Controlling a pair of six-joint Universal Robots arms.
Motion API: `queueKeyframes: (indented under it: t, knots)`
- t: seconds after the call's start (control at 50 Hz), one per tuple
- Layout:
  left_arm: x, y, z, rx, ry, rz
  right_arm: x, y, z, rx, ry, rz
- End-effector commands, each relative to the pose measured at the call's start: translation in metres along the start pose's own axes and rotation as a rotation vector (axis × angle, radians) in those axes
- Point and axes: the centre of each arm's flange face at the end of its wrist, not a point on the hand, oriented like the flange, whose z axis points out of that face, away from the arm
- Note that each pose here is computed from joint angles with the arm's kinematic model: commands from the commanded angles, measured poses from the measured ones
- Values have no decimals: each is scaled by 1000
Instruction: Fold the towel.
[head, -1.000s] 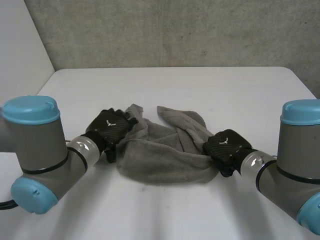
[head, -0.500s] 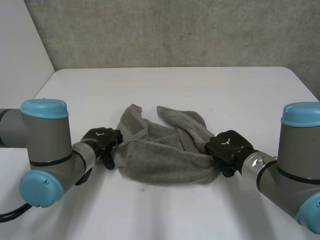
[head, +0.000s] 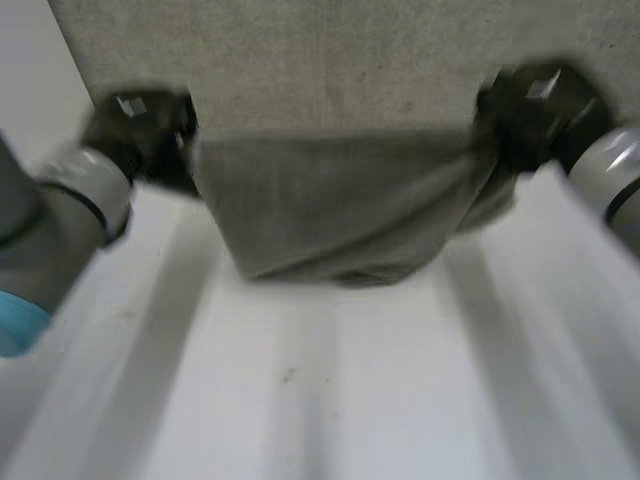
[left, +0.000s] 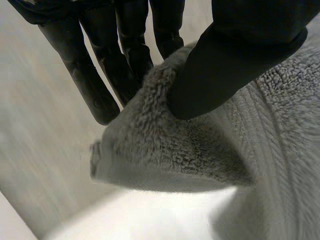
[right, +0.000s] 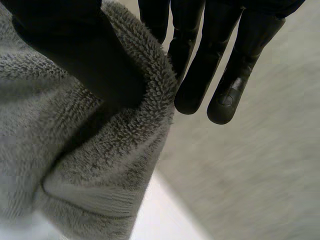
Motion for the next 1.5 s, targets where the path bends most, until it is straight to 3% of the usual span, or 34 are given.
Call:
queueKeyframes:
  t: [0.02, 0.14, 0.2, 0.3, 0.42, 0.48, 0.52, 0.6, 0.68, 0.76, 0.82, 0.86, 0.92, 0.96, 1.12, 1.24, 1.42, 1.5]
  knots:
    - [-17, -95, -35, 263, -41, 7, 47, -76, -21, 131, 93, -25]
    - [-17, -98, -37, 230, -34, 9, 46, -79, -26, 74, 58, -61]
    - [-13, -76, -25, 132, -16, 11, 42, -70, -24, 32, 34, -83]
    - [-3, -29, 2, -26, 12, 34, 13, -8, 5, -171, -89, -169]
    - [12, 21, 49, -131, 45, 113, -1, 28, 32, -227, -142, -181]
    - [15, 28, 77, -104, 40, 129, -1, 44, 60, -188, -103, -182]
    - [14, 23, 90, -59, 31, 125, 7, 45, 88, -68, 9, -190]
    - [5, -25, 115, 155, -39, 92, 27, 27, 110, 131, 189, -183]
    - [-10, -73, 111, 317, -124, -39, 52, -10, 111, 399, 378, -161]
    - [-13, -88, 98, 330, -141, -129, 50, -20, 97, 430, 356, -153]
    - [-10, -72, 83, 199, -130, -171, 34, -8, 85, 379, 249, -149]
    - [-9, -56, 78, 111, -116, -174, 10, 19, 73, 257, 94, -128]
    - [-8, -25, 65, -36, -109, -165, -4, 34, 65, 180, 17, -105]
    - [-6, 9, 54, -166, -103, -155, -25, 64, 50, 24, -88, -63]
    - [1, 90, 16, -417, -61, -146, -69, 138, 26, -306, -270, 35]
    - [8, 117, 0, -408, -28, -153, -85, 165, 15, -396, -321, 72]
    - [11, 117, -18, -300, -4, -159, -77, 157, 10, -389, -290, 104]
    - [6, 114, -17, -283, -19, -163, -70, 153, 5, -401, -251, 217]
